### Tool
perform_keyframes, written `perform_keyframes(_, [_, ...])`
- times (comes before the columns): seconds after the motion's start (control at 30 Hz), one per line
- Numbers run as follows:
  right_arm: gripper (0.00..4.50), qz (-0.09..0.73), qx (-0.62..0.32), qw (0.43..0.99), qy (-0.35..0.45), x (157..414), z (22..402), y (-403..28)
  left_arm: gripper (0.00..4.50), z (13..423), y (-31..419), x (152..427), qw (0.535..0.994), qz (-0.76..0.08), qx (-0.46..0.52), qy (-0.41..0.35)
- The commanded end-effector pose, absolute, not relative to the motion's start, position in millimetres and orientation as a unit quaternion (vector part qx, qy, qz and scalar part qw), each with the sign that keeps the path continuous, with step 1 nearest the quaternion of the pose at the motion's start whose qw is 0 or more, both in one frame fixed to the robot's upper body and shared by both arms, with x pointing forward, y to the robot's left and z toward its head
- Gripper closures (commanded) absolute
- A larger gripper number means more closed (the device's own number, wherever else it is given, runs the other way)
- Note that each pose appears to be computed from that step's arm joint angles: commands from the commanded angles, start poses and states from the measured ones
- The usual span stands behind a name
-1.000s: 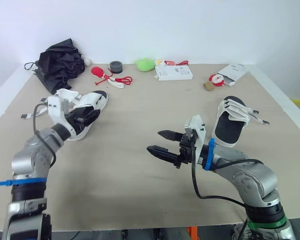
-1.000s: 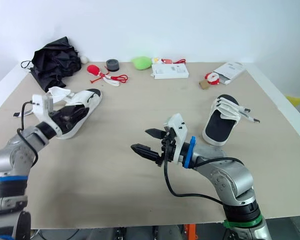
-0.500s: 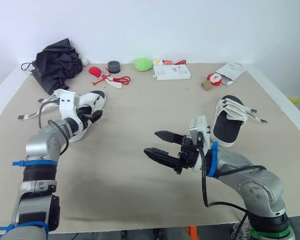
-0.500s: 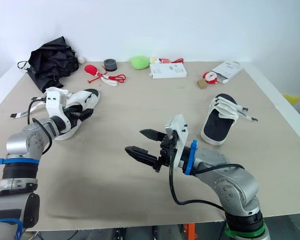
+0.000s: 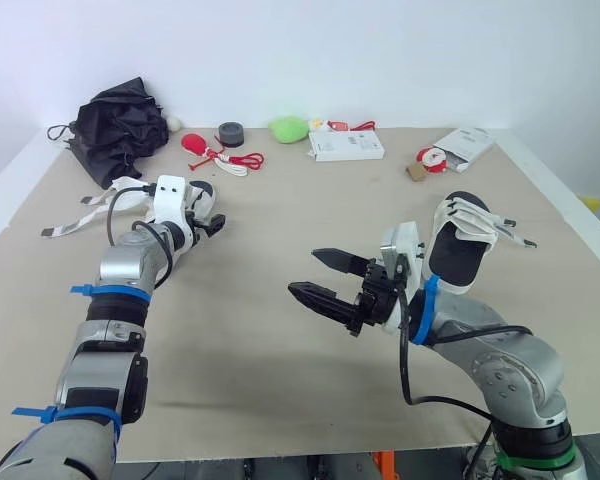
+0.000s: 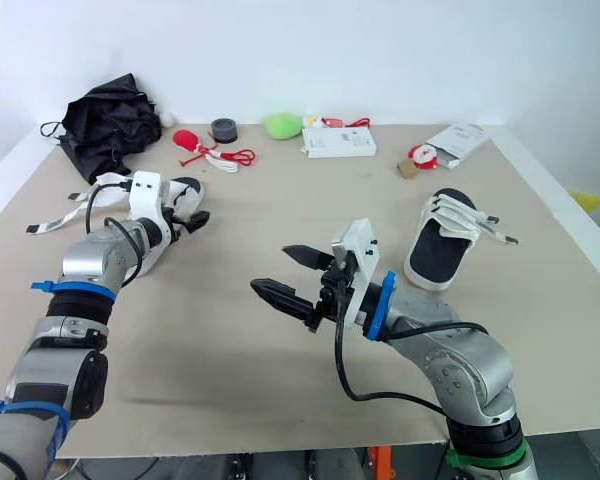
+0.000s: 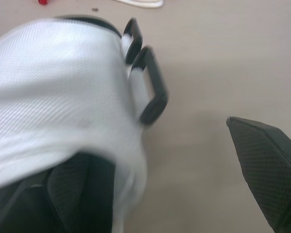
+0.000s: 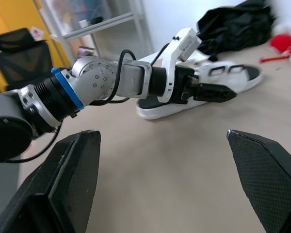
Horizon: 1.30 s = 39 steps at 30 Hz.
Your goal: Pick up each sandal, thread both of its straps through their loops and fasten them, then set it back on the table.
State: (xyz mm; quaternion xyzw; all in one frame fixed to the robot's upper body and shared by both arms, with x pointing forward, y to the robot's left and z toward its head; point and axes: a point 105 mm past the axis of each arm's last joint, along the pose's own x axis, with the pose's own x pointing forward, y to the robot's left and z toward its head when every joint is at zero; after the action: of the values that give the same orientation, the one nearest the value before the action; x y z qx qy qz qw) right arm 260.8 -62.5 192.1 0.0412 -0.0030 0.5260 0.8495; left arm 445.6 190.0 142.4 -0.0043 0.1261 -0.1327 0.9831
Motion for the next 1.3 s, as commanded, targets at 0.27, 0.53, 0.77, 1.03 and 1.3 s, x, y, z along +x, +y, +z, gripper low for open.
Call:
perform_keyframes(0.27, [0.00, 0.515, 0.021, 0.857, -0.023, 264.3, 192.1, -61.7, 4.21, 139.3, 199.2, 446.8, 0.988, -0.118, -0.003, 0.102])
perform_keyframes(0.53, [0.00, 0.512, 0.019, 0.859, -0.024, 267.4, 194.5, -65.7, 4.45, 166.0, 157.9, 432.1, 0.968, -0.247, -0.021, 0.034])
perform_keyframes(0.77, [0.00, 0.498, 0.011, 0.867, -0.015, 270.7, 195.7, -91.2, 4.45, 163.4, 104.5, 338.4, 0.825, -0.554, 0.109, 0.020])
perform_keyframes(1.03, [0.00, 0.492, -0.003, 0.870, 0.027, 273.5, 192.3, -123.7, 4.45, 137.3, 101.7, 307.8, 0.720, -0.663, 0.201, 0.045])
perform_keyframes(1.3, [0.26, 0.500, -0.017, 0.861, 0.095, 278.3, 173.5, -139.4, 4.49, 116.4, 77.0, 305.8, 0.687, -0.695, 0.211, 0.019])
